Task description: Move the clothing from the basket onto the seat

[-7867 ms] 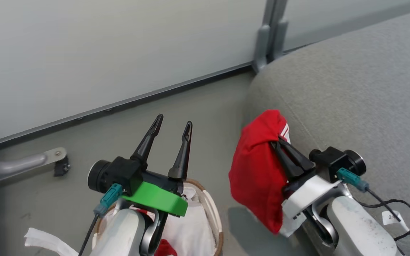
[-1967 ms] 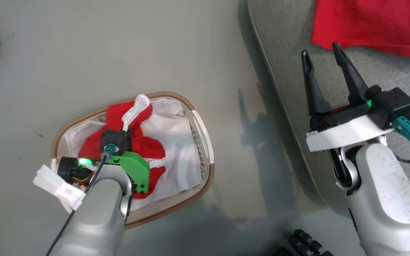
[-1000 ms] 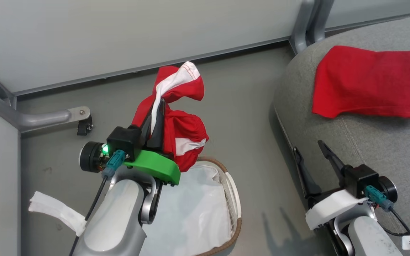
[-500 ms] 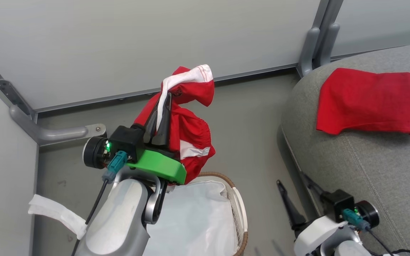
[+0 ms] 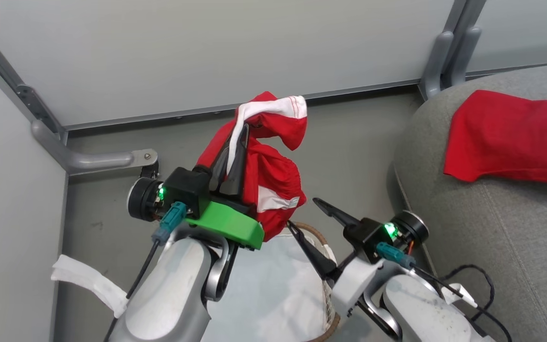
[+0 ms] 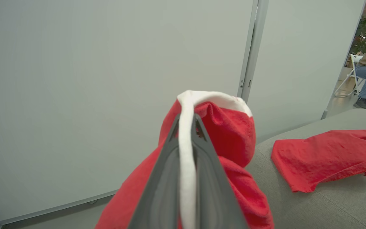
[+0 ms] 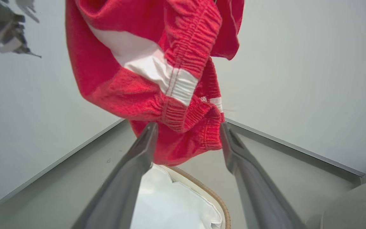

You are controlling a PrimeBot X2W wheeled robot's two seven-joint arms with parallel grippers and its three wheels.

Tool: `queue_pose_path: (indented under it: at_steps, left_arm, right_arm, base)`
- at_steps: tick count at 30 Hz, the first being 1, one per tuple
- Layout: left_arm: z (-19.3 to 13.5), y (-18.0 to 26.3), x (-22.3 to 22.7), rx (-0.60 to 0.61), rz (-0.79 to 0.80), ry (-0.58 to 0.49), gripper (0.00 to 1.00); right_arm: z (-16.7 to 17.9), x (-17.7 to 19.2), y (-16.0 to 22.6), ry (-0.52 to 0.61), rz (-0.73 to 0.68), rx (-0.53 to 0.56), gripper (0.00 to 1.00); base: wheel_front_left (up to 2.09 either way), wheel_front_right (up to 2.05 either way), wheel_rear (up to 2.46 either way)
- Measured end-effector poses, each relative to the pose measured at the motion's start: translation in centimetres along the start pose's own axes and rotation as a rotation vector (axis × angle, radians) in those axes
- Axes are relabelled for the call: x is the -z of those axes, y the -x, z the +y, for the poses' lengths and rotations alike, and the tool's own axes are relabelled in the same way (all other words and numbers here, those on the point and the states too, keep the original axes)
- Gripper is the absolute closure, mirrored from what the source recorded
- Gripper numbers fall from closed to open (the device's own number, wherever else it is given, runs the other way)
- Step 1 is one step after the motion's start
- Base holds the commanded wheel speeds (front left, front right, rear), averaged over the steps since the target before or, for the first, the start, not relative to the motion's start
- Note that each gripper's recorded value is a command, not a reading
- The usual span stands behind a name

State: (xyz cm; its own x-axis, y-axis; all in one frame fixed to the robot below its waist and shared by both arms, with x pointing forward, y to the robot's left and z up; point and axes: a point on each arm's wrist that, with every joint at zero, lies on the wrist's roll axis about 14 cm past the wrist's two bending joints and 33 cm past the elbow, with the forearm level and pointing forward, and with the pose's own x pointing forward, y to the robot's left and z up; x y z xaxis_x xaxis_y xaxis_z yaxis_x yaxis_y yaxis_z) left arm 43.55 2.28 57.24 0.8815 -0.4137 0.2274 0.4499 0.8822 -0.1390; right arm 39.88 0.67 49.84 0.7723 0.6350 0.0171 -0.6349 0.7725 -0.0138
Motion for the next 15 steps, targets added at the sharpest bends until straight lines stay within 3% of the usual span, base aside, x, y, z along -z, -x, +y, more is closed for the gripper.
queue_pose_path:
  at_steps: [7,8,9,15]
  left_arm:
    - [-0.1,0.5,0.0,0.009,0.008,-0.001,1.0]
    - [-0.1,0.6,0.0,0.008,0.01,0.0,1.0]
    - [0.0,0.7,0.1,0.003,0.014,0.004,1.0]
    - [0.3,0.9,0.4,-0.012,0.023,0.012,1.0]
  right_arm:
    - [2.3,-0.2,-2.9,-0.004,0.006,-0.097,0.0]
    - [2.5,-0.1,-3.2,-0.008,0.009,-0.104,0.55]
    - [2.6,0.0,-3.4,-0.018,0.012,-0.109,1.0]
    - [3.3,1.7,-3.9,-0.052,0.058,-0.13,1.0]
  base:
    - [0.0,0.0,0.0]
    - [0.0,0.0,0.0]
    - [0.0,0.0,0.0]
    - [0.0,0.0,0.0]
